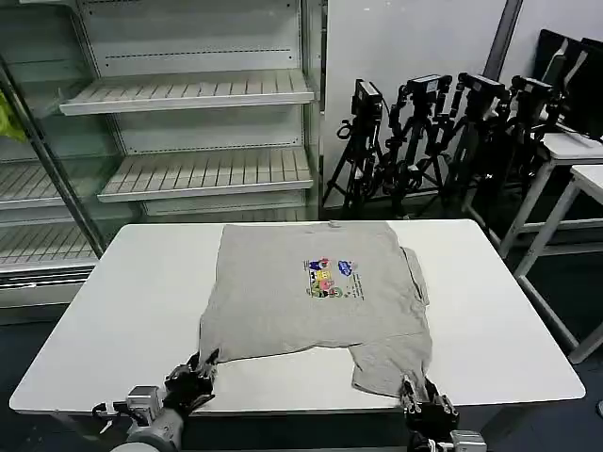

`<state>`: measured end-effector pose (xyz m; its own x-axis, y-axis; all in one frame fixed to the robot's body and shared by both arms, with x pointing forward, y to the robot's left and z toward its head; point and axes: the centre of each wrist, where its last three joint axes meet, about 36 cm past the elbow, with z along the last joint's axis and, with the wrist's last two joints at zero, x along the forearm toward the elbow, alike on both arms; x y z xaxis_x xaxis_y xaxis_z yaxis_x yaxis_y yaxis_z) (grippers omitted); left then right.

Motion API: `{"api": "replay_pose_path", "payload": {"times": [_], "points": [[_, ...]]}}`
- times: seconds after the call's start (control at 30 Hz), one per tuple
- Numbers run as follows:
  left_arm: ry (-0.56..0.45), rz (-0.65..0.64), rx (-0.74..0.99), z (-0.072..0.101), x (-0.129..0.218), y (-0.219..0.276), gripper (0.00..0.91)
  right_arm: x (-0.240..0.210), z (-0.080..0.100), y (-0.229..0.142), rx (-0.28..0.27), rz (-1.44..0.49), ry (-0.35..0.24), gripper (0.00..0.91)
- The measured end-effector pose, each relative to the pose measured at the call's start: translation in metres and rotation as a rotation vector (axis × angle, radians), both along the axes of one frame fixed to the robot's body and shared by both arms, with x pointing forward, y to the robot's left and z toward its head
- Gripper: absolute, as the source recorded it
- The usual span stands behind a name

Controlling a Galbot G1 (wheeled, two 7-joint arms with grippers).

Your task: Fold and organize the clothes.

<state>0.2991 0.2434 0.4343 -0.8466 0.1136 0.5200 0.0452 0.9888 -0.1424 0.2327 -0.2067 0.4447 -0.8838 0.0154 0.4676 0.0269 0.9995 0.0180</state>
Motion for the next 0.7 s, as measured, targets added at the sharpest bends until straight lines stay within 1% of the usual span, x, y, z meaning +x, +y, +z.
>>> {"api": "replay_pose_path", "payload": {"times": [0.03, 0.17, 0.33, 0.5, 0.7], "points": [[0.001, -0.002, -0.004, 0.000, -0.001, 0.000, 0.010, -0.002, 0.001, 0.000, -0.001, 0.001, -0.003, 0.000], [0.000, 0.001, -0.009, 0.005, -0.006, 0.000, 0.020, -0.011, 0.010, -0.002, -0.011, 0.008, -0.026, 0.000], [-0.004, 0.008, -0.015, 0.014, -0.016, -0.001, 0.020, -0.024, 0.024, -0.003, -0.022, 0.011, -0.054, 0.000], [-0.026, 0.014, -0.012, 0.031, -0.029, 0.002, 0.010, -0.037, 0.042, -0.008, -0.030, 0.008, -0.085, 0.000], [-0.046, 0.023, -0.008, 0.050, -0.044, 0.007, 0.020, -0.040, 0.061, -0.015, -0.042, 0.001, -0.137, 0.000]]}}
